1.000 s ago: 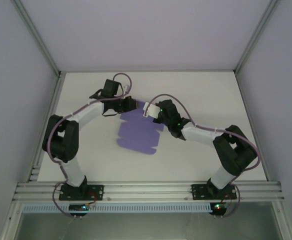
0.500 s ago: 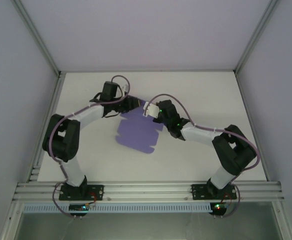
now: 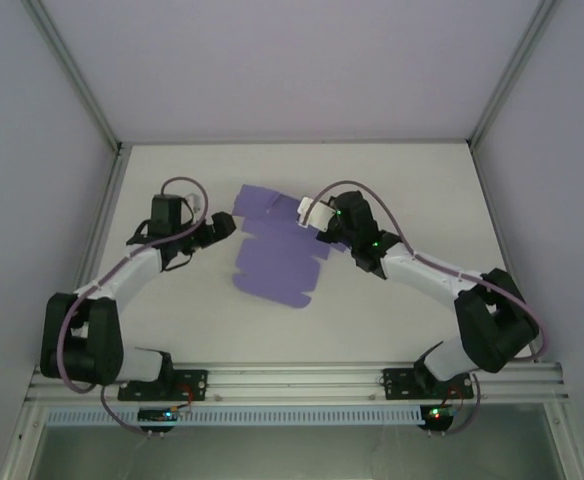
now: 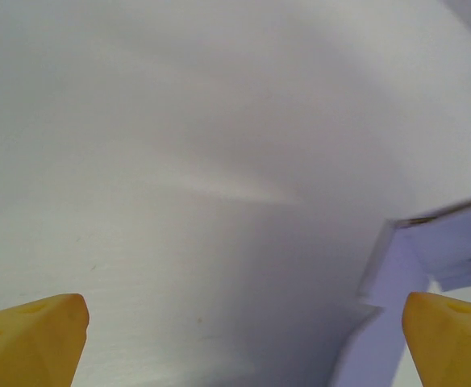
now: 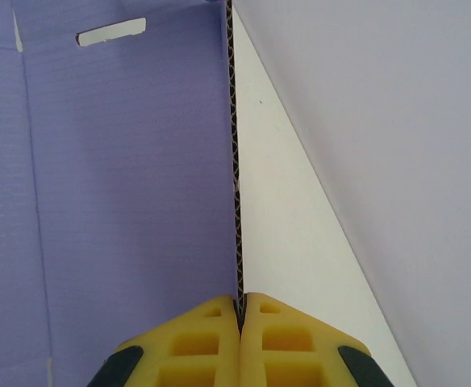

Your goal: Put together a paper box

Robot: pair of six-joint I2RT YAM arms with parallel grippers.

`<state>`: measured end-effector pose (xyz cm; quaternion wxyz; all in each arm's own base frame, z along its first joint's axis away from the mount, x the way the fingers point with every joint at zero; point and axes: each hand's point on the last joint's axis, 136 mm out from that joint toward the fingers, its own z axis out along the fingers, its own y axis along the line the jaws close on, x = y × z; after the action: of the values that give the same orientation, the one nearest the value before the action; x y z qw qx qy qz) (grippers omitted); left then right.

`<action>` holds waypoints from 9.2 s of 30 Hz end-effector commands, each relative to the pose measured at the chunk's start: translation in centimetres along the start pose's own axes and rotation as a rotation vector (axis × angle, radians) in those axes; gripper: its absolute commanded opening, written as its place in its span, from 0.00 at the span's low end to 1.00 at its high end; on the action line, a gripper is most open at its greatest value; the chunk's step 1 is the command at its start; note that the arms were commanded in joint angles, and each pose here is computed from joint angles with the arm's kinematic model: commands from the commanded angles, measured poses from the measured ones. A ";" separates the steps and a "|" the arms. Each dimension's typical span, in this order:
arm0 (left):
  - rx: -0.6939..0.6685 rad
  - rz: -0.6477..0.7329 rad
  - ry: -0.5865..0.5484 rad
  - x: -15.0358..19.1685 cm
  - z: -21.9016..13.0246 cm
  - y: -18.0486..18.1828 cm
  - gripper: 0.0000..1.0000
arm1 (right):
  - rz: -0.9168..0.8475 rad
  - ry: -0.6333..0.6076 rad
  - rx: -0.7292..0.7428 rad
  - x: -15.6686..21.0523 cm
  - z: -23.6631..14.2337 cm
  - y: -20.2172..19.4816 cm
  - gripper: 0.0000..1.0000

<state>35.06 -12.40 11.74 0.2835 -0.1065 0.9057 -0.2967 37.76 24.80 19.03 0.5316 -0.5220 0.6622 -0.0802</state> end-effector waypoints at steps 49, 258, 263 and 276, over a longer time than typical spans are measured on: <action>0.570 0.247 -0.106 -0.6 -0.6 -7.0 0.85 | 0.481 -0.132 -0.521 1.1 -4.4 -0.8 0.00; 0.304 0.675 -0.022 6.5 5.9 -8.1 0.58 | -0.433 0.253 -0.110 2.2 0.6 6.4 0.00; 0.262 0.716 -0.056 6.7 6.8 -8.2 0.58 | -0.456 0.252 -0.103 1.9 0.4 7.2 0.00; 0.213 0.752 -0.123 7.1 7.4 -7.9 0.58 | -0.538 0.186 -0.134 1.4 -2.3 10.8 0.00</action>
<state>32.45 -24.79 7.25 0.3943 0.2477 0.8430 -0.2694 31.63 27.15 13.38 0.4134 -0.6718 0.5661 -0.2394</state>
